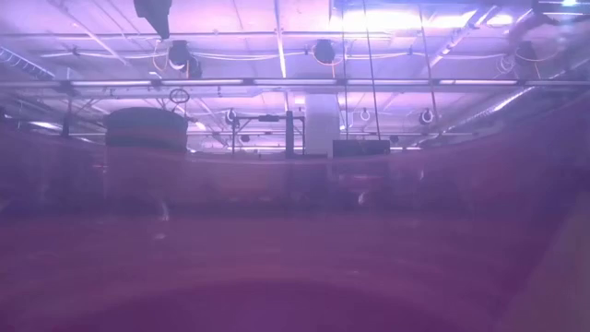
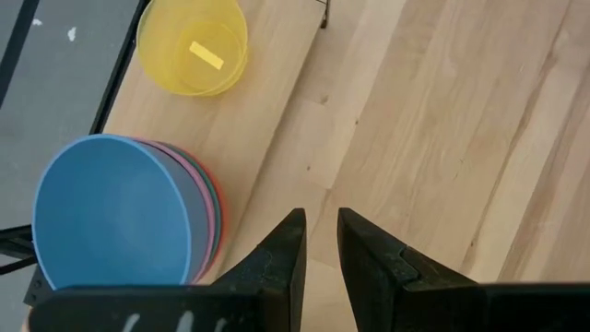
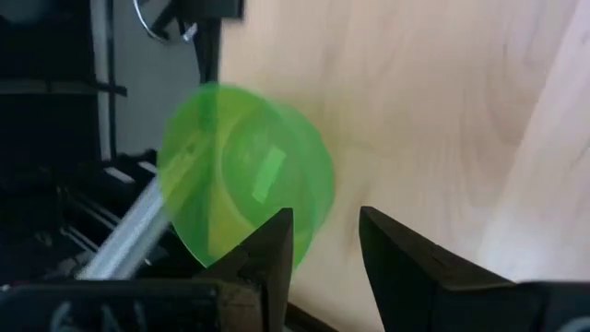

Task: Place and stack bowls onto a shelf
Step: Stack the transparent green bowl on top of the transparent yellow bowl on the shelf

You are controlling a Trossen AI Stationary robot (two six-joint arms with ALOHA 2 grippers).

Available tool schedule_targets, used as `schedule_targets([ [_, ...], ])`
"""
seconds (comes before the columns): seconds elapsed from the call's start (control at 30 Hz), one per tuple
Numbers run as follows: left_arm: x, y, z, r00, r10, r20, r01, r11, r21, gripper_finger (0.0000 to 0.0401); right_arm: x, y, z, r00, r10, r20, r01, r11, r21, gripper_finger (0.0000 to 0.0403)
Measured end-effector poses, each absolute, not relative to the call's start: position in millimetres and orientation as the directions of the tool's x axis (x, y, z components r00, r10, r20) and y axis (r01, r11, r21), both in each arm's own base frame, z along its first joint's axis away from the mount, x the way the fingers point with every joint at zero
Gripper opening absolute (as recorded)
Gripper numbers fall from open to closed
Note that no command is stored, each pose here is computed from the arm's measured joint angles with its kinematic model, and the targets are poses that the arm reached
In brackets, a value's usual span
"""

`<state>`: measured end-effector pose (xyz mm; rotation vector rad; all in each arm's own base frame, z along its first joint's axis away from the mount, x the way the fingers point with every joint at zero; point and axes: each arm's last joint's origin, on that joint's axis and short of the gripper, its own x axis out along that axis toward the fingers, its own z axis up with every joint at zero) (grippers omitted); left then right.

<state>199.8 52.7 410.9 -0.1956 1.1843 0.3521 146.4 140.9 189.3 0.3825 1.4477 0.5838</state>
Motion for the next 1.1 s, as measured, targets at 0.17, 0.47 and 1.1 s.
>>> schedule_targets([
  [0.17,199.8,52.7,410.8,0.331,0.166,-0.929,-0.367,0.93,0.035,0.0072,137.2,143.5,177.8,-0.011,0.582,-0.813,-0.146,0.803,0.578,0.0121],
  [0.47,199.8,52.7,410.8,0.331,0.166,-0.929,-0.367,0.93,0.035,0.0072,131.8,147.3,166.5,-0.015,0.626,-0.78,-0.162,0.768,0.62,0.0121],
  [1.1,200.4,52.8,410.9,0.337,0.167,-0.927,-0.373,0.927,0.032,0.0072,130.1,148.3,130.9,-0.001,0.608,-0.794,-0.069,0.792,0.606,0.0121],
])
